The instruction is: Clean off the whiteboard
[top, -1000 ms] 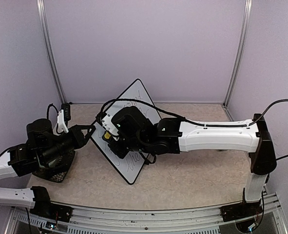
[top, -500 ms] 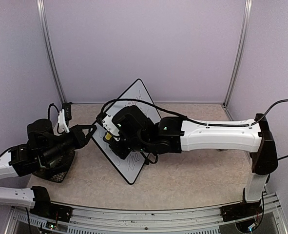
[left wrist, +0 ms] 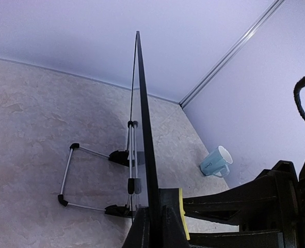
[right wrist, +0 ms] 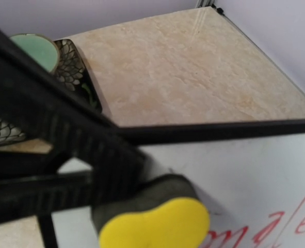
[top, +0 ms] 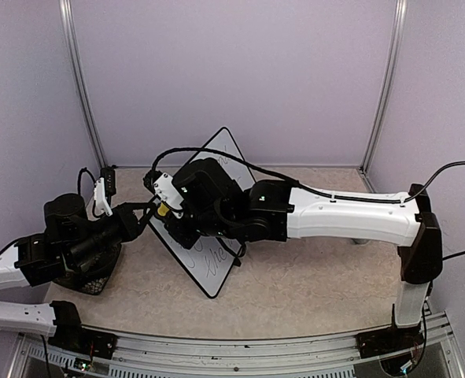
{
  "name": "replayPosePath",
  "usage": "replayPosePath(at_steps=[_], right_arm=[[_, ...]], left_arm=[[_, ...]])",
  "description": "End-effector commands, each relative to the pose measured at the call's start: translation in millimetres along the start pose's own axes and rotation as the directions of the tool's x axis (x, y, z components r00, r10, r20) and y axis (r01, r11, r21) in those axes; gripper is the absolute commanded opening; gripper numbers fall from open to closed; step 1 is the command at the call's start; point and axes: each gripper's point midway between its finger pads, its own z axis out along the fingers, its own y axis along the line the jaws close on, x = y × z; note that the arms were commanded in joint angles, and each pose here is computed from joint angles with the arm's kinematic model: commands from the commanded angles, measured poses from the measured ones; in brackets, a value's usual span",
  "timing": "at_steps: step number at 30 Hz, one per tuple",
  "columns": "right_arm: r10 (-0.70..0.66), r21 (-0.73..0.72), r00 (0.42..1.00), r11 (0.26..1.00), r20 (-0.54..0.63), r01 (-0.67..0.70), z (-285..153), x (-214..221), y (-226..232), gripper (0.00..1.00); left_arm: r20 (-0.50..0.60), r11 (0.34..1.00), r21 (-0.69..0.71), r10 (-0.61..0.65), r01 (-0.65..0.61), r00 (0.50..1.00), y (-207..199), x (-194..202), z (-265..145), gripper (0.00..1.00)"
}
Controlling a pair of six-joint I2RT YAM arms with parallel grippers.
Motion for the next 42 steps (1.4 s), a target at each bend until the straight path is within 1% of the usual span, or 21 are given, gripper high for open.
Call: replayPosePath(at_steps=[1,7,17,21,29,34,38,42], right_arm=[[-0.028,-0.032,0.996,0.999,-0.082,0.026,6,34,17,0.0],[-0.024,-0.036,0.991,0.999,-0.133,0.019,2,59,17,0.0],[-0.011,-0.055,0.983,0.999,-0.184,0.001,-4,88,19,0.0],[-0.015,-0.068,0.986,0.998,-0.167,0.004,-6,81,23,0.0],[-0.018,-0.047,0.999,0.999,-0.051,0.015,-15,34,22,0.0],[-0.026,-0.044,1.0,0.999,-0.008,0.026,-19,16,24,0.0],[-0.037,-0.044,0.999,0.998,-0.022,0.036,-16,22,26,0.0],[-0.046,-0.047,0.995,0.998,-0.088,0.042,-8,49,30,0.0]], left_arm=[[0.022,0.994,0.092,-0.063,0.06,0.998,-20,-8,-2,0.0],[0.028,0.993,0.1,-0.061,0.058,0.998,-23,-11,-3,0.0],[0.028,0.993,0.103,-0.066,0.062,0.997,-24,-11,-3,0.0],[0.033,0.993,0.104,-0.068,0.064,0.997,-25,-12,-3,0.0],[0.027,0.992,0.104,-0.068,0.065,0.997,-26,-10,-3,0.0],[0.028,0.992,0.104,-0.069,0.066,0.997,-25,-10,-4,0.0],[0.032,0.993,0.101,-0.069,0.065,0.997,-24,-10,-5,0.0],[0.035,0.993,0.101,-0.068,0.064,0.997,-24,-11,-5,0.0]])
